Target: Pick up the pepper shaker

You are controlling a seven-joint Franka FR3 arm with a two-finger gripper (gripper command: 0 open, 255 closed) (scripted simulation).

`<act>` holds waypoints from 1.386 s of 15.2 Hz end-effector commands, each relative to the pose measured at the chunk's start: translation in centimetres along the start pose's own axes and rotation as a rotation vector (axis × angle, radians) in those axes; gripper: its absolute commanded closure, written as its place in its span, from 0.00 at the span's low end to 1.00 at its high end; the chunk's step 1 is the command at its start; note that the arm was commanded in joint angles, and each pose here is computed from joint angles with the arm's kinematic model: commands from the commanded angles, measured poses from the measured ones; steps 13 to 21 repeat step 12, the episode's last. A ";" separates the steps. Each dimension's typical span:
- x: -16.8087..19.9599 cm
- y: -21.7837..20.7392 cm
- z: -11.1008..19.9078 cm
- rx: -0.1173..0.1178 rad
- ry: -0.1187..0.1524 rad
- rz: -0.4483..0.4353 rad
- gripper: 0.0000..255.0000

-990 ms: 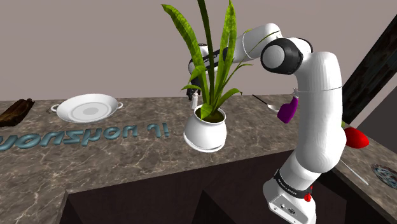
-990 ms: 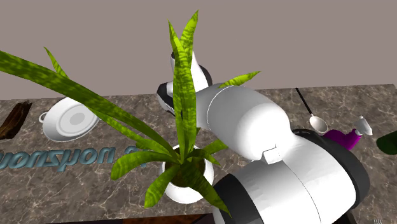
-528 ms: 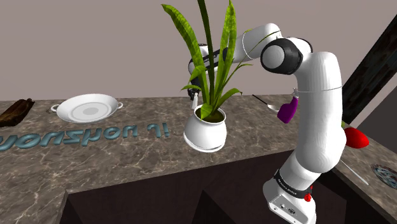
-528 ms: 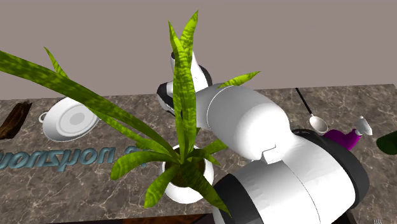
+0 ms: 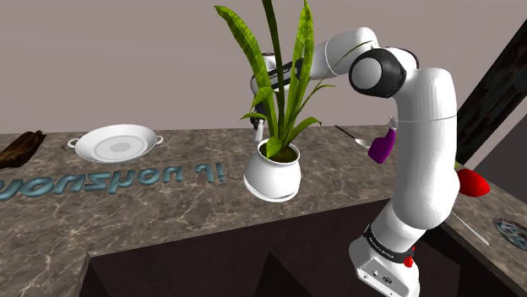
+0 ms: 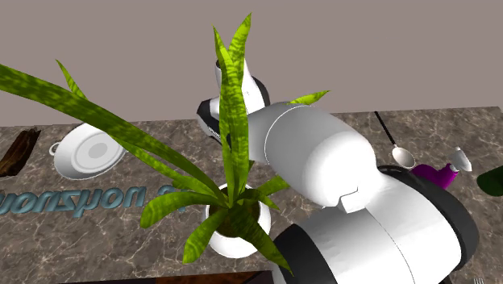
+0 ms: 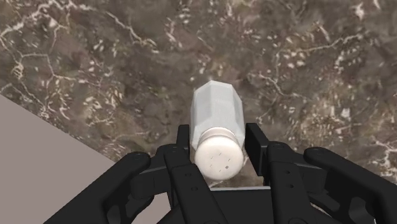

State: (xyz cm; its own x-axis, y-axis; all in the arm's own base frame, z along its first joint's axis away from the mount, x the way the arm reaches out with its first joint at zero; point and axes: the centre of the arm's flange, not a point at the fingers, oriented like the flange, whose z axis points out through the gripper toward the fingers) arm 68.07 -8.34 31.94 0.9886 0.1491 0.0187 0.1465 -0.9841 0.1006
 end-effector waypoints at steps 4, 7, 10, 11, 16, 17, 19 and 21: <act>0.1 0.3 -2.7 0.000 0.000 0.000 1.00; 0.1 0.4 -4.2 0.000 0.000 0.000 1.00; 0.1 0.6 -5.8 0.000 0.000 0.000 1.00; 0.1 0.6 -5.9 0.000 0.000 0.000 1.00; 0.1 0.6 -5.9 0.000 0.000 0.000 1.00; 0.1 0.6 -5.9 0.000 0.000 0.000 1.00; 0.1 0.6 -5.9 0.000 0.000 0.000 1.00; 0.1 0.6 -5.9 0.000 0.000 0.000 1.00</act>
